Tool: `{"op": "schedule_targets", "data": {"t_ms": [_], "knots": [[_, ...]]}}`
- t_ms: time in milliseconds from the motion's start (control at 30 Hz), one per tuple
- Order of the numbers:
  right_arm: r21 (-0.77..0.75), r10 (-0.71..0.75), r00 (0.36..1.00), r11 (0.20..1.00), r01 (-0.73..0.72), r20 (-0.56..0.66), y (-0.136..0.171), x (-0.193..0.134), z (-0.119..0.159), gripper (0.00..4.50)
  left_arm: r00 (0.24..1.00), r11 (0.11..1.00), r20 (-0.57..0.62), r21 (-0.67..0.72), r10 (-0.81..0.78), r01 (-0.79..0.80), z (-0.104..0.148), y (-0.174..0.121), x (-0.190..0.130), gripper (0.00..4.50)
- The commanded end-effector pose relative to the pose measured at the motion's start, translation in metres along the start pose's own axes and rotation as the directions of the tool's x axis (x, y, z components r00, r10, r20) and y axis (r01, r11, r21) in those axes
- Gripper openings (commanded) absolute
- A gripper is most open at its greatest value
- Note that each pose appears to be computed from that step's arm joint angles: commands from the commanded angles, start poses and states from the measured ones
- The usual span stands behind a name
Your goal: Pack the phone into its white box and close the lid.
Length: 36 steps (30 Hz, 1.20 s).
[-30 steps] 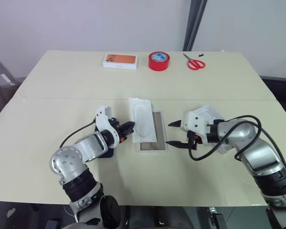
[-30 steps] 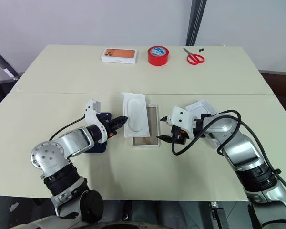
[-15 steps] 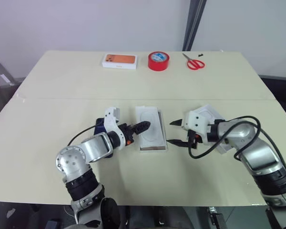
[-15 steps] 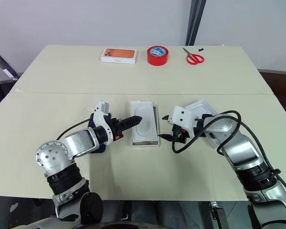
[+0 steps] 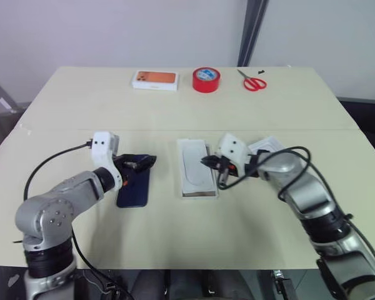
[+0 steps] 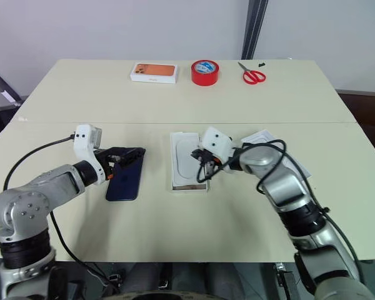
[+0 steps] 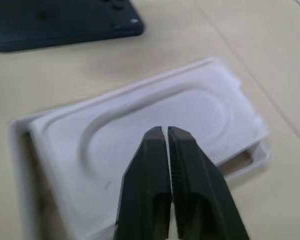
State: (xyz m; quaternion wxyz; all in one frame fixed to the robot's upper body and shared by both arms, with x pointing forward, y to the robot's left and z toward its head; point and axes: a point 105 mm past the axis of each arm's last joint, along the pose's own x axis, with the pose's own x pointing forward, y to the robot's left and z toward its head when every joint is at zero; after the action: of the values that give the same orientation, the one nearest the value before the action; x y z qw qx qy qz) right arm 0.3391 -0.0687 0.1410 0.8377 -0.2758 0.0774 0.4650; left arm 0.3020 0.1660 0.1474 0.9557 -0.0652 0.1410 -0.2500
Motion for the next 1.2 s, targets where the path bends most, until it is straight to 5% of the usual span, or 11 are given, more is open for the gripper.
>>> {"op": "schedule_targets", "data": {"t_ms": [33, 433, 1200], "knots": [[-0.035, -0.104, 0.994, 0.994, 0.104, -0.017, -0.013, 0.018, 0.011, 0.04, 0.992, 0.974, 0.084, 0.211, -0.097, 0.077, 0.013, -0.008, -0.012, 4.50], [-0.081, -0.227, 0.957, 0.973, 0.216, -0.178, -0.019, 0.048, -0.009, 0.04, 0.979, 0.922, -0.005, 0.337, -0.203, 0.192, -0.015, -0.011, -0.035, 4.50], [-0.102, 0.213, 0.952, 0.966, -0.239, -0.221, 0.054, -0.003, -0.012, 0.04, 0.974, 0.925, -0.024, 0.311, -0.224, 0.220, -0.027, -0.018, -0.032, 4.50]]}}
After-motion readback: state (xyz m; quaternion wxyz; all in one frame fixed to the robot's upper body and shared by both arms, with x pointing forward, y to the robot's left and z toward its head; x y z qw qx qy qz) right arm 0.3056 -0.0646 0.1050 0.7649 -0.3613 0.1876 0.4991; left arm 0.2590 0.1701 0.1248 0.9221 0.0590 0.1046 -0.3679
